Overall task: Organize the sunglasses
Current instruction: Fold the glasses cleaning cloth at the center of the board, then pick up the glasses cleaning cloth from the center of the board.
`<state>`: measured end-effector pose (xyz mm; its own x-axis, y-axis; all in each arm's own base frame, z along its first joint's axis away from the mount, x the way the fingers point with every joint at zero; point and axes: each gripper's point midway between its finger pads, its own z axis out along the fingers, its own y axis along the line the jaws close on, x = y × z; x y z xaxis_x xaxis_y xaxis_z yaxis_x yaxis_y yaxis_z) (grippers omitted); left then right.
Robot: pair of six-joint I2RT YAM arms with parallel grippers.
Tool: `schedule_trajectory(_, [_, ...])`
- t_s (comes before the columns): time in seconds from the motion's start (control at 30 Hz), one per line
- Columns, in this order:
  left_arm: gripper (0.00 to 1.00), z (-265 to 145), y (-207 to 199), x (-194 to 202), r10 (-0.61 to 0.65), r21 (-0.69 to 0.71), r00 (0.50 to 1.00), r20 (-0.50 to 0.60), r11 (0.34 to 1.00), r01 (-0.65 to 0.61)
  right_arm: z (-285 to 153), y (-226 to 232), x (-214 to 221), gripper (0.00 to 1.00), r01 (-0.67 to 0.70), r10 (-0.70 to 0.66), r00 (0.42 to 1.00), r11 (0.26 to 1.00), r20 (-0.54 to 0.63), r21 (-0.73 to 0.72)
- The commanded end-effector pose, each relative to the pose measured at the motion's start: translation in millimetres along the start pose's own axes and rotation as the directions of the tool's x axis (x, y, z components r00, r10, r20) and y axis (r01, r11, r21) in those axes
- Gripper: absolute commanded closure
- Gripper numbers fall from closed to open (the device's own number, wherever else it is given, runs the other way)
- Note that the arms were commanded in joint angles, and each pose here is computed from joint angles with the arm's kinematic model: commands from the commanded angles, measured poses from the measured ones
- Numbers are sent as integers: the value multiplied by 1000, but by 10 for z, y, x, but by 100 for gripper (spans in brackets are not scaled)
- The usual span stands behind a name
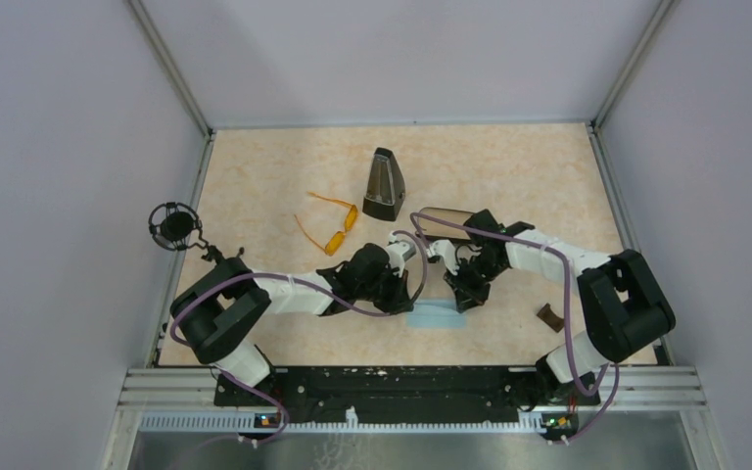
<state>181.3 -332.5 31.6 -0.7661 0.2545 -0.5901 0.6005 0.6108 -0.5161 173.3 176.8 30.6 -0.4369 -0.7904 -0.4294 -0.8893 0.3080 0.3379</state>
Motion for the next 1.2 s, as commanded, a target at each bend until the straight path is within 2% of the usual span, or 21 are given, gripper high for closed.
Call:
schedule_trajectory(0.0, [100,-56,-131,-147,23,43,998,60,999,-26,42,79,-5,100,22,-22,1000,999,1,-38])
schedule_trajectory(0.07, [100,-58,-144,-136,24,51,998,55,998,-27,53,86,-1,100,22,-22,1000,999,-1,-42])
schedule_trajectory(0.1, [96,-65,-163,-135,27,61,998,54,998,-30,57,94,0,100,22,-22,1000,999,-2,-46])
schedule_trajectory(0.23, [85,-165,-311,-117,41,121,997,60,991,-48,73,261,64,87,41,-44,999,991,-19,-127])
schedule_trajectory(0.3, [78,-259,-402,-138,56,148,995,85,987,-69,71,449,130,79,103,-112,993,976,-35,-192])
schedule_trajectory(0.4, [68,-382,-461,-206,75,152,990,121,984,-93,65,465,106,78,131,-136,991,978,-20,-160])
schedule_trajectory(0.6, [57,-370,-380,-340,115,80,985,131,989,-126,-192,335,-180,78,151,-146,988,982,57,-110])
schedule_trajectory(0.73, [41,-295,-227,-400,110,-1,986,129,994,-111,-394,95,-296,78,124,-115,986,990,123,-62])
schedule_trajectory(0.83, [32,-262,-143,-443,103,-38,986,135,994,-98,-458,-89,-314,74,110,-106,983,994,147,-16])
schedule_trajectory(1.17, [30,-172,90,-437,60,-49,991,122,997,-54,-253,-381,-225,63,73,-71,989,997,131,-12])
